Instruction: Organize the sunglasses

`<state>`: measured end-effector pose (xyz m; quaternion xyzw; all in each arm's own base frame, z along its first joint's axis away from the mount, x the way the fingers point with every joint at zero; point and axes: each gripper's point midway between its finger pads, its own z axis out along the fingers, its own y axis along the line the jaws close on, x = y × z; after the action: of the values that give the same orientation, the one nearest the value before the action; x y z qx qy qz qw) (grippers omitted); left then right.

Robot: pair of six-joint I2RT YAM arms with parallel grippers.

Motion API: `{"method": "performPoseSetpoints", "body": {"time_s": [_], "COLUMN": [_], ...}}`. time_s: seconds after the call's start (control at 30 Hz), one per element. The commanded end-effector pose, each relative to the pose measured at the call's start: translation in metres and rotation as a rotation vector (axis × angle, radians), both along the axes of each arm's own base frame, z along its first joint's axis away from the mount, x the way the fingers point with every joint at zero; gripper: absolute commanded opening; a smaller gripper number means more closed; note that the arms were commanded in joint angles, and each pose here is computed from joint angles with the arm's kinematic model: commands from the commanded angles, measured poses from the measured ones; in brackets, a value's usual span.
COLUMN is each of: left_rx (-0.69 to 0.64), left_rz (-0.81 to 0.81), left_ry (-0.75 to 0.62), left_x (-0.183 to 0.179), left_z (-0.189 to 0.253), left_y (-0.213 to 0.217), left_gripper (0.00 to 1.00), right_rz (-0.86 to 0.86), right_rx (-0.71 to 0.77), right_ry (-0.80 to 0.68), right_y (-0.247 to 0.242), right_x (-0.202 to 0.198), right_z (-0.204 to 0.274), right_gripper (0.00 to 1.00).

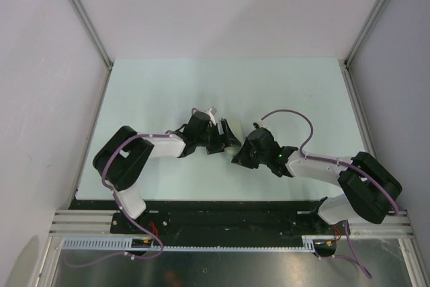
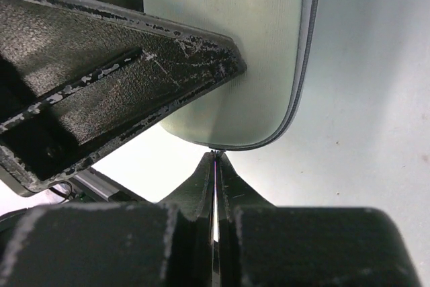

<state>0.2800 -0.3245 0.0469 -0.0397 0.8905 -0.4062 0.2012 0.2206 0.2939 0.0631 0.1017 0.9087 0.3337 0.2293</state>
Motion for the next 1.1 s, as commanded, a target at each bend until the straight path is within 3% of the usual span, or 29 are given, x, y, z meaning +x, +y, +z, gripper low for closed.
{"method": "performPoseSetpoints", "body": {"time_s": [0.0,0.03,0.23,0.77,1.07], "left_rx": [-0.025,-0.028,-0.047,-0.060,-0.039], "left_rz": [0.007,0.001,-0.004,-0.008,-0.034], "left_ry": [0.018,0.021,0.027,0.048,0.048], "left_x": [0.000,0.000,0.000,0.006,0.007], "left_z": [-0.001,-0.002,-0.002,-0.006,-0.013], "left_y": [-0.004,-0.006,-0.007,0.014,0.018], "left_gripper": [0.87,0.80,0.66,0.49,0.46], "right_rz": [0.029,0.030,0.043,0.085,0.072], "right_rx": [0.039,0.035,0.016,-0.232,-0.317], "right_ry": [-0.033,-0.030,-0.038,-0.036,-0.083], "right_y": [0.011,0.011,0.011,-0.021,-0.037], "right_x": [0.006,0.006,0.005,-0.003,0.007], "right_z": [0.020,0.019,0.014,-0.031,-0.035], "right_gripper": [0.00,0.00,0.00,0.00,0.00]}}
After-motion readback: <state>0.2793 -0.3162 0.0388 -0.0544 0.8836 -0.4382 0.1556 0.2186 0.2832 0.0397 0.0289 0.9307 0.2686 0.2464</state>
